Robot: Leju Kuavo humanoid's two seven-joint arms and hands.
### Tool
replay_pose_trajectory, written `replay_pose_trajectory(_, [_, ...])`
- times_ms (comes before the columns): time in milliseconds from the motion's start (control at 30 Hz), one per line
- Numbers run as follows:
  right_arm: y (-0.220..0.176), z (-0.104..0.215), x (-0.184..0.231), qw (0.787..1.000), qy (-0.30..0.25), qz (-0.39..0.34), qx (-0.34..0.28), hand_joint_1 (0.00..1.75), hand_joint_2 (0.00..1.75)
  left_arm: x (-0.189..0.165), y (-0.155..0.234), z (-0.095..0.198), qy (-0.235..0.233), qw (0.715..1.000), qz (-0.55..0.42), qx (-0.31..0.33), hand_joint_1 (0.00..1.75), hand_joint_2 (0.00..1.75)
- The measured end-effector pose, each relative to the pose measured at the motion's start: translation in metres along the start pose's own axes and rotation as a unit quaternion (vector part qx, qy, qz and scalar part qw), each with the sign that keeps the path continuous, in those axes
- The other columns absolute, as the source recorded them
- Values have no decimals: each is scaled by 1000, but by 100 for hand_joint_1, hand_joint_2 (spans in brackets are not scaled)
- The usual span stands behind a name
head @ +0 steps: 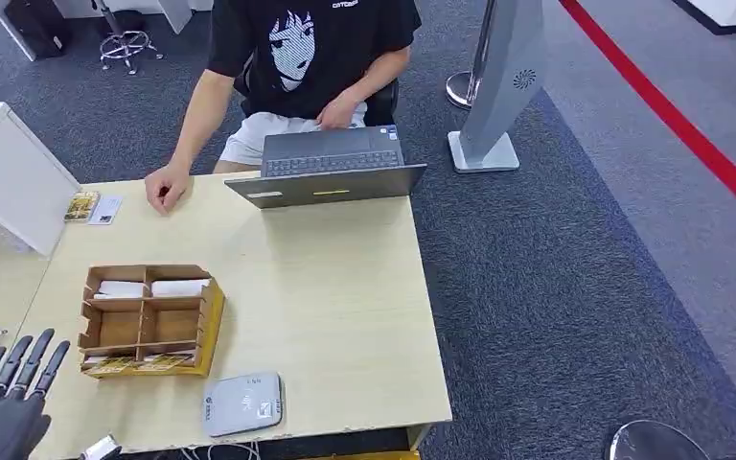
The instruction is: Pass the card to the sensor for recognition and then transmit it.
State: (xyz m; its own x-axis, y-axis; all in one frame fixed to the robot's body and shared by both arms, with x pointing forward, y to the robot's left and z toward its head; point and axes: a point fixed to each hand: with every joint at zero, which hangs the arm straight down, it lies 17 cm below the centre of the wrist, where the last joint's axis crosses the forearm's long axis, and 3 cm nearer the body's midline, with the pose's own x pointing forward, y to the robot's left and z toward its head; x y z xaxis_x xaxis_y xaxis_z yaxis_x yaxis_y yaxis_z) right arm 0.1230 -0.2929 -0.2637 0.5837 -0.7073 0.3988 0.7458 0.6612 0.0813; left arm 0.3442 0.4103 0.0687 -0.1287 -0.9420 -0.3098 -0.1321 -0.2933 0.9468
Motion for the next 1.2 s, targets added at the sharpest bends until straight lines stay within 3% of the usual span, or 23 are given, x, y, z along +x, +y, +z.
replay_pose_trajectory(300, [1,0,-1,1000,0,2,1,0,175,-6,-12,3,7,1000,-11,-11,0,175])
replay_pose_trajectory(533, [2,1,-2,1000,1,8,2,0,175,-16,-6,0,28,999,-18,16,0,175])
replay_pose_trajectory(1200, [6,1,-2,1000,2,18,7,0,175,13,6,-47,39,997,17,61,0,175])
